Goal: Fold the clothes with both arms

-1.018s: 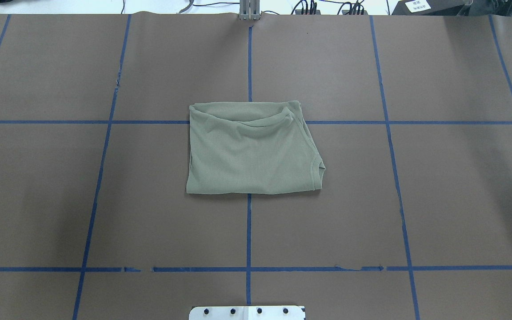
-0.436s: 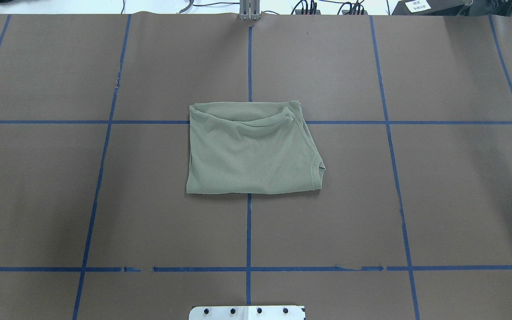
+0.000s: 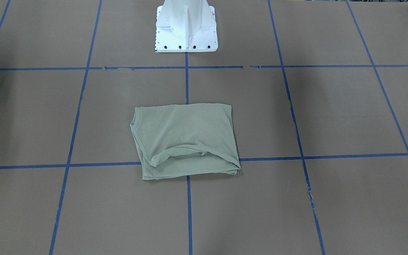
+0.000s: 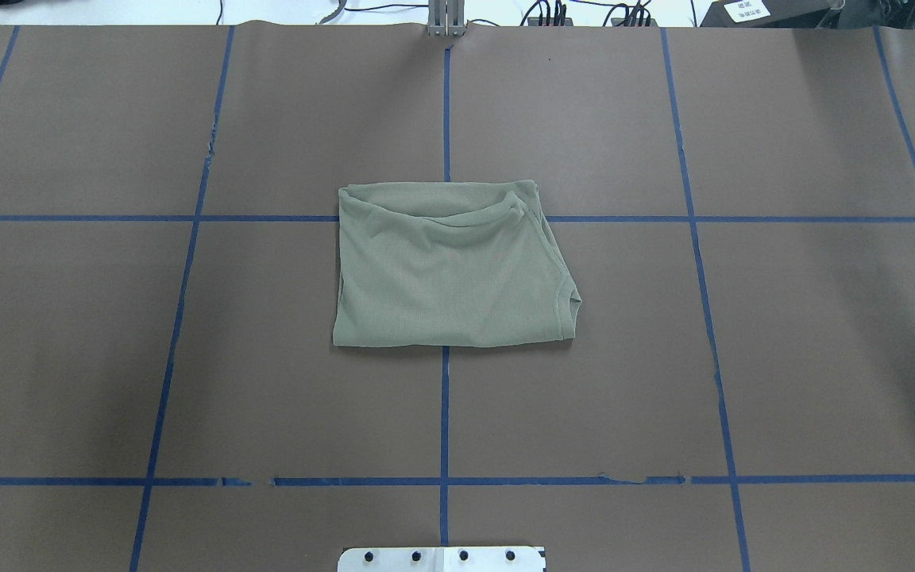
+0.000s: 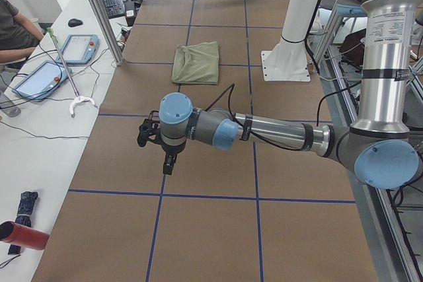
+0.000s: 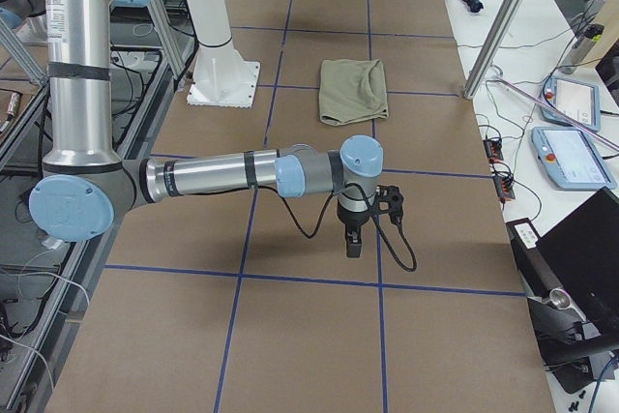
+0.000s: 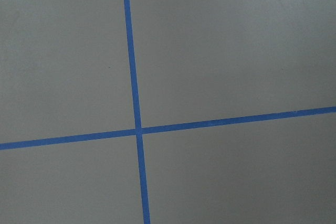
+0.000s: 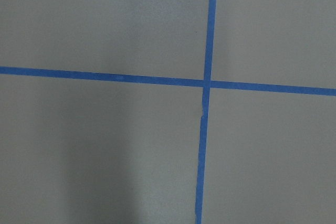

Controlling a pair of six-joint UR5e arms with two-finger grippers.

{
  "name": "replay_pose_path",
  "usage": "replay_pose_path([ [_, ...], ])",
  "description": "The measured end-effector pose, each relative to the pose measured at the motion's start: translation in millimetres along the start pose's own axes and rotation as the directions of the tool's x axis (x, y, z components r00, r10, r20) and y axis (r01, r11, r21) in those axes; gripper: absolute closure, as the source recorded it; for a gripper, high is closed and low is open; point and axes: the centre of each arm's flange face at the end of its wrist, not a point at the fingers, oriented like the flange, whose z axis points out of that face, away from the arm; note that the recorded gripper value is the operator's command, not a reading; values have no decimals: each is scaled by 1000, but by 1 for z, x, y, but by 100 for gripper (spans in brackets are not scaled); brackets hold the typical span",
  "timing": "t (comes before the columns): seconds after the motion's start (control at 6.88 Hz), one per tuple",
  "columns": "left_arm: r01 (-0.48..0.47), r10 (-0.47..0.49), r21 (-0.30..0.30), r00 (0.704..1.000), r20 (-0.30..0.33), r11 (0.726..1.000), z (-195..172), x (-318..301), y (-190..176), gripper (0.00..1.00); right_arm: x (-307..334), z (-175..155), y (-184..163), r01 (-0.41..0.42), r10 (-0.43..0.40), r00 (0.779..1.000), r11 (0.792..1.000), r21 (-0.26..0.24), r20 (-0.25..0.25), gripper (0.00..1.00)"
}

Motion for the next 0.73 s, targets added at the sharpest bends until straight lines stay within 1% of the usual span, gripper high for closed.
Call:
replay_pose_path([
  [0.29,-10,10,14,1000,1,1000,-7,8,-1,0,-2,0,-3,-2,2,1000,1000,4,11,0],
  [0.73,-5,5,12,1000,1,1000,-7,10,-2,0,-4,0,-5,3,-3,1000,1000,5,18,0],
])
